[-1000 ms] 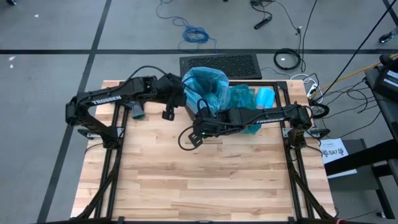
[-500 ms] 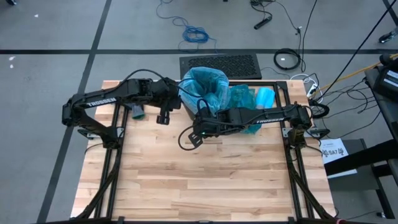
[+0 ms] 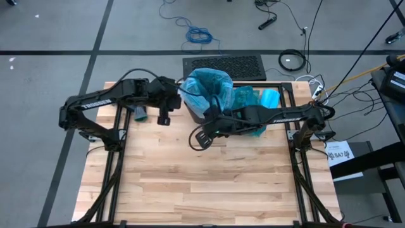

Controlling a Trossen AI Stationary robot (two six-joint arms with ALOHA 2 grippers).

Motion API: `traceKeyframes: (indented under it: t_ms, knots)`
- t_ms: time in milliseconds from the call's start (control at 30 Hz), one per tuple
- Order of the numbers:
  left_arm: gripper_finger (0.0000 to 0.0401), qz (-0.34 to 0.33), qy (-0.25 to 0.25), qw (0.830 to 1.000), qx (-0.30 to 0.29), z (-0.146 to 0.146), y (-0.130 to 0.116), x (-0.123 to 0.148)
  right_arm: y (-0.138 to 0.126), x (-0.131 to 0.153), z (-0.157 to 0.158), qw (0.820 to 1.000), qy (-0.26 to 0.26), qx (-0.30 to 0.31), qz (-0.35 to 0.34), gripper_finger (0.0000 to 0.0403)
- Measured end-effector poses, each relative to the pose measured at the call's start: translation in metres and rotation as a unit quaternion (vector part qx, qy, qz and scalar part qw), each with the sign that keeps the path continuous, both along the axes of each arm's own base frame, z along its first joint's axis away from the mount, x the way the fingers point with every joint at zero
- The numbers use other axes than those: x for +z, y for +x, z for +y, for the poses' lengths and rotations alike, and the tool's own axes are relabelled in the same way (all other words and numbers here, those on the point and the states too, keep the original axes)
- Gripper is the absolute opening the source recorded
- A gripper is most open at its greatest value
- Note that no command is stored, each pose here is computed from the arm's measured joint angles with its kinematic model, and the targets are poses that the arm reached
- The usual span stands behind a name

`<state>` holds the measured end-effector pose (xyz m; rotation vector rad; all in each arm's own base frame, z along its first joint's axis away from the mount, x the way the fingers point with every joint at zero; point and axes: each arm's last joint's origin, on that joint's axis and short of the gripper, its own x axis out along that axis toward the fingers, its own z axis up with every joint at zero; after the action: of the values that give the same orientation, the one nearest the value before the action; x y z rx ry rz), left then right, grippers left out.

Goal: Place trash/remove bag and relplace
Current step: Insert the light blue trash bag into the bin

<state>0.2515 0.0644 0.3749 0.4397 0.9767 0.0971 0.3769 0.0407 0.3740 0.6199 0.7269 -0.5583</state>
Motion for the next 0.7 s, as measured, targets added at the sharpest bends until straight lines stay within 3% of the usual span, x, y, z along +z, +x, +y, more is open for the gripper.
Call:
traceKeyframes:
  t_ms: [233,433,567,700]
  knots:
    - [0.0007,-0.051,-0.016,0.998,0.025,-0.006,-0.021,0.018,-0.024,0.015,0.003,1.0,-0.006,0.011,0.021,0.0]
    - [0.0011,-0.066,-0.028,0.997,0.03,-0.005,-0.015,0.017,-0.068,0.024,0.014,0.995,0.0,-0.037,0.093,0.0]
    - [0.0043,-0.052,-0.032,0.998,0.03,-0.003,-0.006,0.011,-0.1,0.029,0.038,0.989,-0.041,-0.084,0.112,0.0]
    - [0.0101,-0.05,-0.027,0.998,0.023,-0.002,-0.001,0.008,-0.119,0.032,0.063,0.992,-0.061,-0.086,0.062,0.0]
